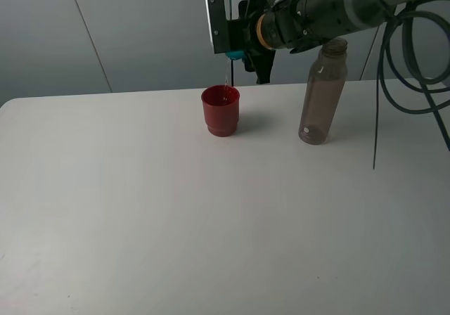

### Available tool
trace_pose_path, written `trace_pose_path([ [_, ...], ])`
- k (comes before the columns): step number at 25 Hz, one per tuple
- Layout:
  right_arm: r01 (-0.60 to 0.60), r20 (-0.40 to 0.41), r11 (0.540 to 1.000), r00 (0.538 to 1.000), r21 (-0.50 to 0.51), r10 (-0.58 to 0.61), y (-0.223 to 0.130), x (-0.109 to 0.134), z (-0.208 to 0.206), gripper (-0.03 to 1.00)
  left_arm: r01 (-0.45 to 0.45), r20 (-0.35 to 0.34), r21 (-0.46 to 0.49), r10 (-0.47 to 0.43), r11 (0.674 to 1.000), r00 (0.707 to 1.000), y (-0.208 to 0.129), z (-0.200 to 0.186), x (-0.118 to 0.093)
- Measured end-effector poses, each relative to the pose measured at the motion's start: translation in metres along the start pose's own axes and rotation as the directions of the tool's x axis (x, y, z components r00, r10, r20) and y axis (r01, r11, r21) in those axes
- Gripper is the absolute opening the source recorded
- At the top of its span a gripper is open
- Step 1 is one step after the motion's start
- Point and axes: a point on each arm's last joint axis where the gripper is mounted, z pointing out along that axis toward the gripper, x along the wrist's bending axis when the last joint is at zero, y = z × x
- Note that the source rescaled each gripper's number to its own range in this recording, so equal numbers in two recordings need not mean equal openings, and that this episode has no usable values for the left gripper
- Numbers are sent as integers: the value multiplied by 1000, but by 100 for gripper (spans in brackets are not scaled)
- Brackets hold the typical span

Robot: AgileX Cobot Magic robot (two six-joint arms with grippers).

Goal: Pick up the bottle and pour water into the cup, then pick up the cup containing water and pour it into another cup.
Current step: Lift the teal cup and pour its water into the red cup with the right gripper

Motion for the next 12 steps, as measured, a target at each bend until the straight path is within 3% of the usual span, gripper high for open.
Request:
trace_pose_path([
  [12,173,2,985,985,-1,-173,3,0,-1,19,0,0,0,0,1000,1000,0,0,0],
])
